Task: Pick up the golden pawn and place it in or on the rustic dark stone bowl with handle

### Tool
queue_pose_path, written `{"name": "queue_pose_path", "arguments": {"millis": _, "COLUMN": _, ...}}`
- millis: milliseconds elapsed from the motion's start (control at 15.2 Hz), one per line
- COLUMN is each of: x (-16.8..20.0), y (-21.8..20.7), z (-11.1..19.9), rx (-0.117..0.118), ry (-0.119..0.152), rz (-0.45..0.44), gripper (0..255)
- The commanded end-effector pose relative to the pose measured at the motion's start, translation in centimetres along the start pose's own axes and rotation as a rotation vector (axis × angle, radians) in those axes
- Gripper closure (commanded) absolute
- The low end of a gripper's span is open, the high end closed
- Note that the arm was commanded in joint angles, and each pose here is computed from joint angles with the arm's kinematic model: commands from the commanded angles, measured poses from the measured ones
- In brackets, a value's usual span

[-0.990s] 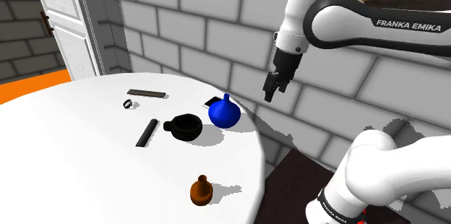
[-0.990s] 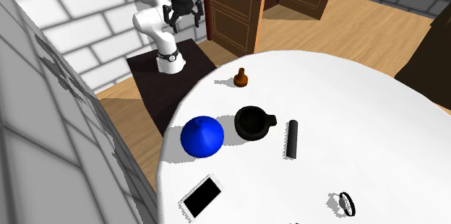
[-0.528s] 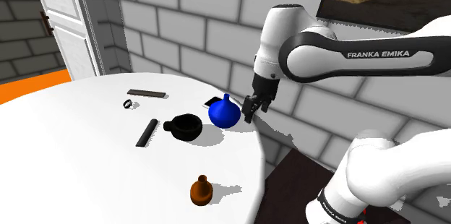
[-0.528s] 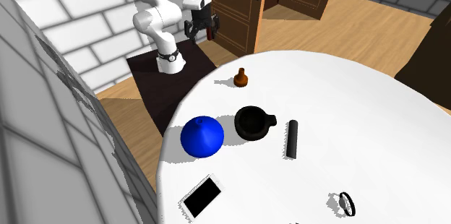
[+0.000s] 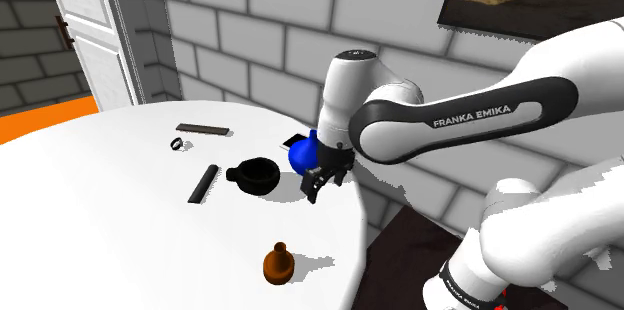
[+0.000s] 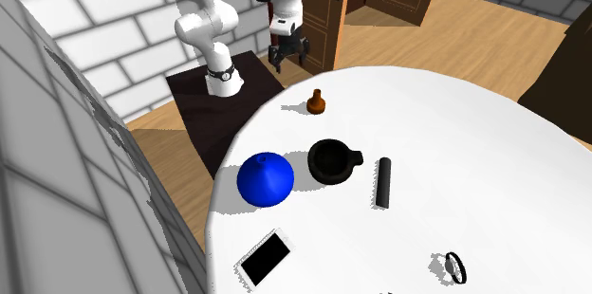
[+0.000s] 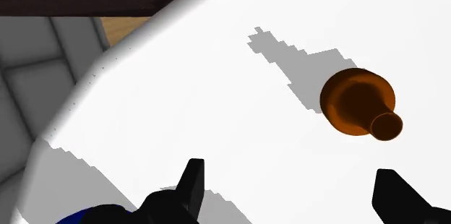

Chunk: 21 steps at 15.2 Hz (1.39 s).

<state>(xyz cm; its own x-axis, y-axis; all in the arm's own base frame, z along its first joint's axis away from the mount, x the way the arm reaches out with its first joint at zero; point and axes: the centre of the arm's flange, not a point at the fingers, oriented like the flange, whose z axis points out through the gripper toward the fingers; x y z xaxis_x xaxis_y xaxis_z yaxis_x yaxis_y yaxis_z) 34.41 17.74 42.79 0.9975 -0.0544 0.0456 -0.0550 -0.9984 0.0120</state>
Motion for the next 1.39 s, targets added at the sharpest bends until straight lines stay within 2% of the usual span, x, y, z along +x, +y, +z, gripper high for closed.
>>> {"name": "queue_pose_path", "arguments": {"millis": 0, "x": 0.5, "y": -1.7, "z": 2.0, "rx": 0.003, "ry": 0.001, "rz": 0.009, "gripper": 0}}
{"name": "queue_pose_path", "arguments": {"millis": 660, "x": 2.6, "y": -11.0, "z": 11.1, "rx": 0.011, "ry": 0.001, "rz": 0.049, "gripper": 0}}
{"name": "queue_pose_path", "arguments": {"millis": 1320, "x": 2.7, "y": -11.4, "z": 15.5, "rx": 0.012, "ry": 0.001, "rz": 0.051, "gripper": 0}}
